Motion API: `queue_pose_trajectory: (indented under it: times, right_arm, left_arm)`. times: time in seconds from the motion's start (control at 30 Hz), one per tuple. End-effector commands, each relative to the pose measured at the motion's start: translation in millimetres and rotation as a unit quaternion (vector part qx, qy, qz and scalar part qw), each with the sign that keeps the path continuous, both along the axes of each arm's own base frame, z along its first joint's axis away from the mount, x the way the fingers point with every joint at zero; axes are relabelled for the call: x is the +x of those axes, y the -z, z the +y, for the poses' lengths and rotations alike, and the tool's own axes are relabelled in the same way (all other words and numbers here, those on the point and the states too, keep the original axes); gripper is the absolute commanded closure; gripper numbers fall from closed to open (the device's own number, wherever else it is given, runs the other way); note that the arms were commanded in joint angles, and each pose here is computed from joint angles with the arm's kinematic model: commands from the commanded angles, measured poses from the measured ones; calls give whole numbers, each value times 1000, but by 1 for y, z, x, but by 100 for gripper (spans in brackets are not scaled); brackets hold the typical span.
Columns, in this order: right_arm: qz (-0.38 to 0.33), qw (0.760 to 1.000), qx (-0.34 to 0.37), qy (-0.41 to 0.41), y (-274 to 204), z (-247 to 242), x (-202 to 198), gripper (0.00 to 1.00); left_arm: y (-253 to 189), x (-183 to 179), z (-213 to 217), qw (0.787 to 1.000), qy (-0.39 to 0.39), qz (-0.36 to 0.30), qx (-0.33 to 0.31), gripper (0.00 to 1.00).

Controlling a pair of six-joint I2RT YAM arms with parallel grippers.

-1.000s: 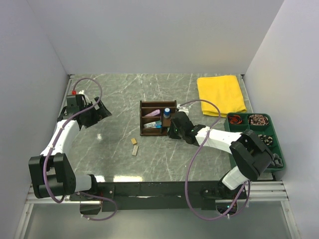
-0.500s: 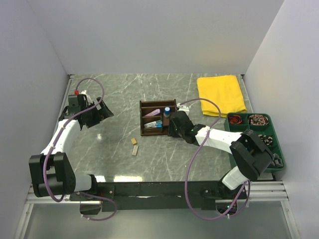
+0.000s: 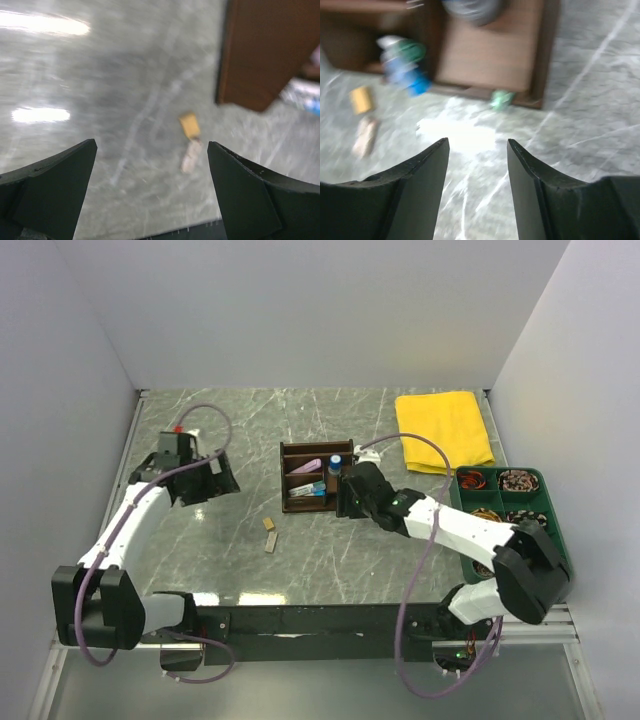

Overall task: Sort the stationery into containers
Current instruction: Place the stationery in the storage box, then pick up the stationery from the center of the board.

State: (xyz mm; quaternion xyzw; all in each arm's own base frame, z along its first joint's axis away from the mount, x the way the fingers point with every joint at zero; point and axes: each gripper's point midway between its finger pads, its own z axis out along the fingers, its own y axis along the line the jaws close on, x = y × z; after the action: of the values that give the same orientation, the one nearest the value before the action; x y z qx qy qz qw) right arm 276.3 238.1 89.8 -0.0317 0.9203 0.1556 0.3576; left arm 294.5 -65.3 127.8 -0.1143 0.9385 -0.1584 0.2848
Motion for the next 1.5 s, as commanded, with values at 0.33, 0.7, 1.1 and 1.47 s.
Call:
queue_pose_trajectory:
  times: [0.33, 0.7, 1.1, 1.47]
  right_arm:
    - [-123, 990, 24, -69, -62, -3, -16, 34]
    - [-109, 993, 32, 38, -52, -56, 16, 34]
    - [-108, 989, 49, 83, -38, -89, 6, 36]
    - [-104, 986, 68, 113, -29, -108, 2, 37]
  left_arm:
    - [39, -76, -57, 989, 72, 127, 19, 0]
    - [61, -80, -102, 988, 108, 110, 4, 0]
    - [83, -85, -118, 984, 135, 109, 43, 32]
    - [105, -91, -116, 980, 130, 133, 77, 49]
